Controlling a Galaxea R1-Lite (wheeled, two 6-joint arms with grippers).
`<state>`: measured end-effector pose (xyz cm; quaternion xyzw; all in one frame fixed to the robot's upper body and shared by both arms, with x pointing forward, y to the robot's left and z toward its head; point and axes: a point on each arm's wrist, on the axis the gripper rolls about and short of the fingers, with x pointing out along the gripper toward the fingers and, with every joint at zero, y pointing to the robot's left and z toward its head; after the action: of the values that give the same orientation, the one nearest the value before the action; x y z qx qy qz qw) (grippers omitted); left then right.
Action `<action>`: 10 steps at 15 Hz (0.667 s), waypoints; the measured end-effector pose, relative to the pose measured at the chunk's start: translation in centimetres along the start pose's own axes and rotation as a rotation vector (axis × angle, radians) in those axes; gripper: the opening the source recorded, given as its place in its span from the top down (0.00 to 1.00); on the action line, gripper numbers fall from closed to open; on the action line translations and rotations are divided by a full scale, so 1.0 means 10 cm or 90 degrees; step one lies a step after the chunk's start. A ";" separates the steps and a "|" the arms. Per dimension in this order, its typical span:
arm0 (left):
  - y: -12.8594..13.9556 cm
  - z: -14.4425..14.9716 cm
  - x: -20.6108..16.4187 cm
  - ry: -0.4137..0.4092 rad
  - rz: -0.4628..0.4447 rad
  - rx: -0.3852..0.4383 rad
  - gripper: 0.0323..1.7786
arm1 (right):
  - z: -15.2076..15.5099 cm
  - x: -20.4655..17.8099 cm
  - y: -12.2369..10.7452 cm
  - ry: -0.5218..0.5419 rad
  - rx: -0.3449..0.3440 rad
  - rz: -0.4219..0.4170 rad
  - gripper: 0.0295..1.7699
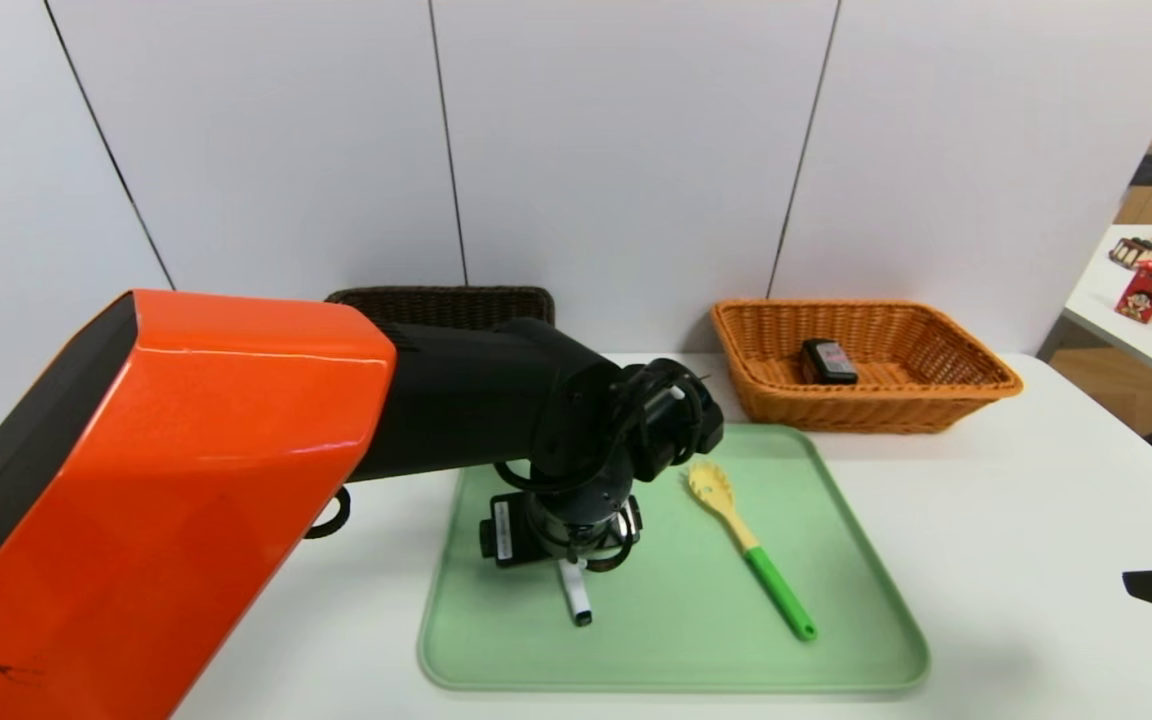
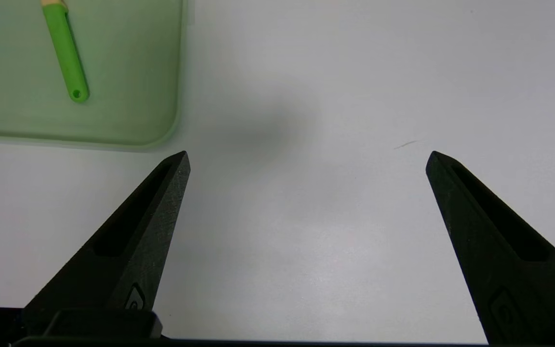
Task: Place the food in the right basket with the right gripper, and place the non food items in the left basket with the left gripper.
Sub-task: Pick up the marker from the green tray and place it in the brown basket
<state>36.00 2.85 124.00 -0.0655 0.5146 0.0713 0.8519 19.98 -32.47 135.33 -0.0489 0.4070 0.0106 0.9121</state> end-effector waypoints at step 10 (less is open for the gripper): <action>0.02 0.02 0.04 0.002 0.009 -0.003 0.05 | 0.00 0.00 0.00 0.001 0.000 0.000 0.04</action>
<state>36.29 3.08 123.69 -0.0642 0.5159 0.0786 0.8506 20.04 -32.46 135.33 -0.0491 0.4073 0.0108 0.9119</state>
